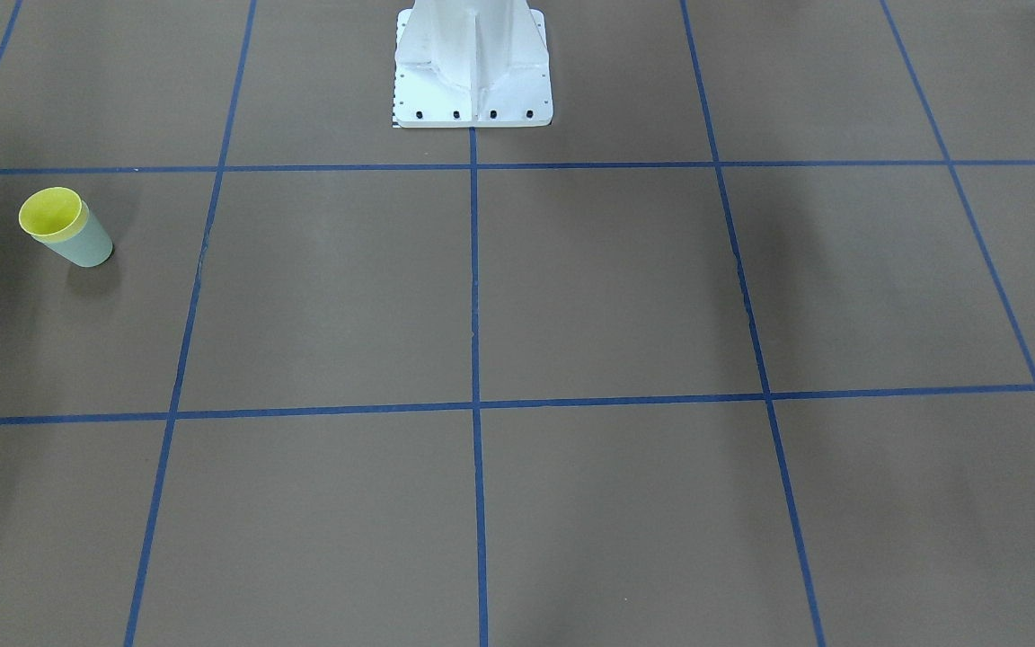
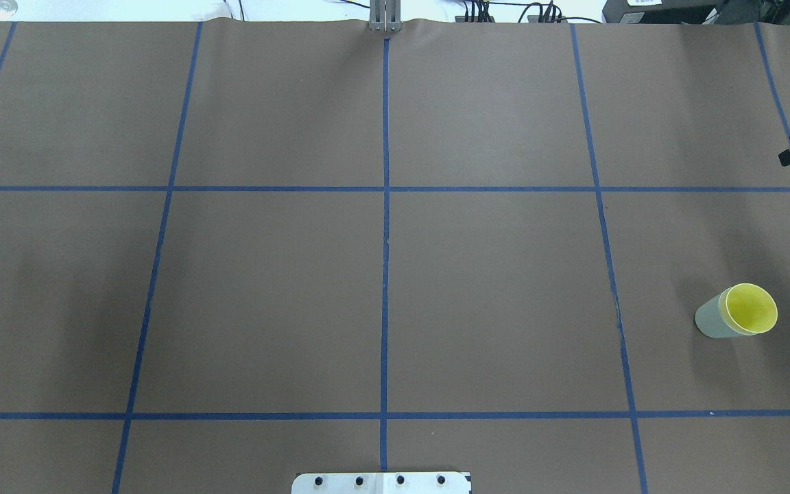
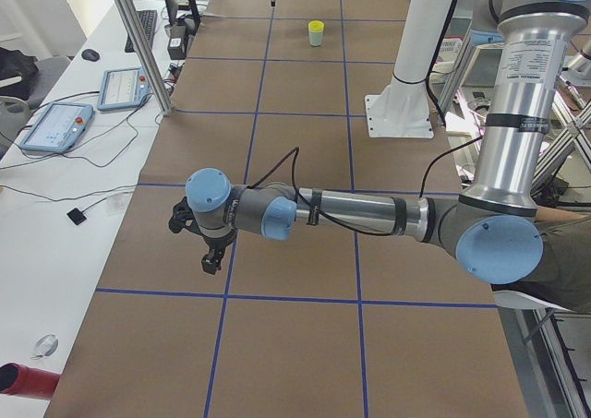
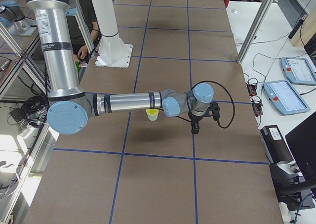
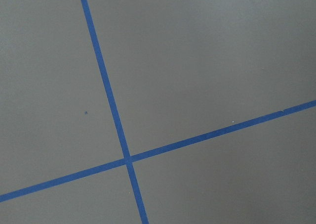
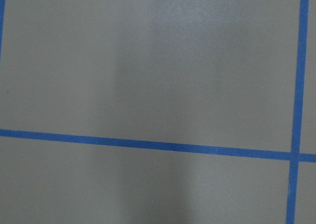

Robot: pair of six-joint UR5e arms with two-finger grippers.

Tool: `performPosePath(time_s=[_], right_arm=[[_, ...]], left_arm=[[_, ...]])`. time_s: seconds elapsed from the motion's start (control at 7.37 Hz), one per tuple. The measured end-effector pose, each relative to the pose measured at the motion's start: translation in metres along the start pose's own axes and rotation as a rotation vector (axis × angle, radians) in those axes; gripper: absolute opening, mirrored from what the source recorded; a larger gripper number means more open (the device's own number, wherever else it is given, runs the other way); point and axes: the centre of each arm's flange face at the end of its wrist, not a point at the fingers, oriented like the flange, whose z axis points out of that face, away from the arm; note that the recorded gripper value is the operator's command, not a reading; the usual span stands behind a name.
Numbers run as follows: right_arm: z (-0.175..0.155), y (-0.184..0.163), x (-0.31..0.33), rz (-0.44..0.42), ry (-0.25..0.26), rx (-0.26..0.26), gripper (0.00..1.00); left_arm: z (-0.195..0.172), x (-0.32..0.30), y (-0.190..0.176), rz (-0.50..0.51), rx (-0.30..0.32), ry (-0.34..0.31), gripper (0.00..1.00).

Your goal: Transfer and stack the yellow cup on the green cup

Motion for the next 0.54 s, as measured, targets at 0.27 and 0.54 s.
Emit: performPosePath(time_s=[0.27,0.54], right_arm=[[0.0001,0.0,0.0001,0.0,0.0,0.0,0.99],[0.0,0.0,0.0,0.0,0.0,0.0,0.99]], left_arm=[[-0.0004,0.0004,-0.0005,0.002,0.001,0.0,1.0],[-0.0007,0.0007,-0.0009,0.003,0.002,0.0,1.0]])
